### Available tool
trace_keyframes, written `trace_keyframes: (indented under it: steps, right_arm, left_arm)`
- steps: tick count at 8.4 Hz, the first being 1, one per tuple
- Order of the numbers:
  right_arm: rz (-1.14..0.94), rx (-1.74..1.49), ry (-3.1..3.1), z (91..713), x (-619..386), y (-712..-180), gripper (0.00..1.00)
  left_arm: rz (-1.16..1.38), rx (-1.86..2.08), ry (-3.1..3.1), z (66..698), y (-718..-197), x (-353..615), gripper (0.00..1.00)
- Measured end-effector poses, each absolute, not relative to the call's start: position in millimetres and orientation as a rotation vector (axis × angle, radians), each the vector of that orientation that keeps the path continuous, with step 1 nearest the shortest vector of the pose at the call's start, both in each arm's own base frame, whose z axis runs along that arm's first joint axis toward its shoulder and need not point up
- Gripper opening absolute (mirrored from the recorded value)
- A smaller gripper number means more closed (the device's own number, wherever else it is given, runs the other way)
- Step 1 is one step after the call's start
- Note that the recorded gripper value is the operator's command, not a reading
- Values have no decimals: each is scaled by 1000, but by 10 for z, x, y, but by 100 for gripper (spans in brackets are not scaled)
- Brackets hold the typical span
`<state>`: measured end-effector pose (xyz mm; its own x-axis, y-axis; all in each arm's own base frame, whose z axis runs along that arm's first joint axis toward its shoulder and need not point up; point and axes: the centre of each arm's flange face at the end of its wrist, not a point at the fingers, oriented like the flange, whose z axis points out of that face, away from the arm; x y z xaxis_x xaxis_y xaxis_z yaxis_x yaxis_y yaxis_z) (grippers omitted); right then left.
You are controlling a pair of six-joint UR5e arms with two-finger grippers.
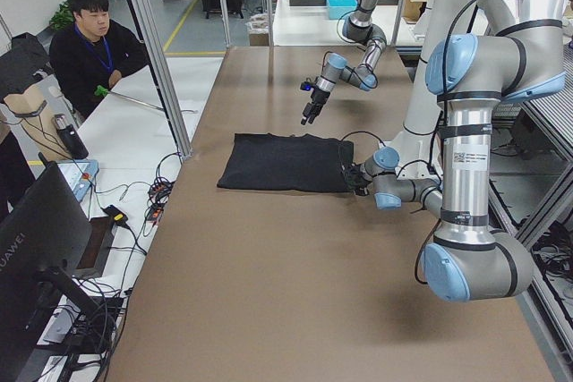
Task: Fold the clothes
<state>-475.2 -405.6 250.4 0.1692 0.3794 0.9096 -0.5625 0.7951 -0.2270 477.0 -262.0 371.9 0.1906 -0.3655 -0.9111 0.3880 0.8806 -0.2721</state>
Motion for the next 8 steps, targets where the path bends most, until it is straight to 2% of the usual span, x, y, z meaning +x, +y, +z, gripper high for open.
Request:
trace_keyframes:
  steps: [1,2,3,4,5,8]
  right_arm:
    - [674,176,-1229,2511,-4750,-4053,94]
    - [674,176,-1229,2514,-4749,-4052,94]
    - [673,175,-1229,2516,-4752,-4049,94]
    - [673,175,-1228,2517,-4751,-4049,94]
    - [673,175,-1229,2517,-4751,-4048,94]
    - [672,172,-1227,2513,-4812,-3979,90]
  left_arm:
    - [-535,29,1273,3724,-2633,4767,61]
    - [-538,33,1272,3727,-2641,4765,51]
    - [-539,34,1273,3725,-2643,4766,37]
    - [-539,35,1273,3723,-2644,4768,10]
    - [-539,35,1275,3716,-2644,4769,0]
    - [-540,36,1282,3688,-2653,4764,0]
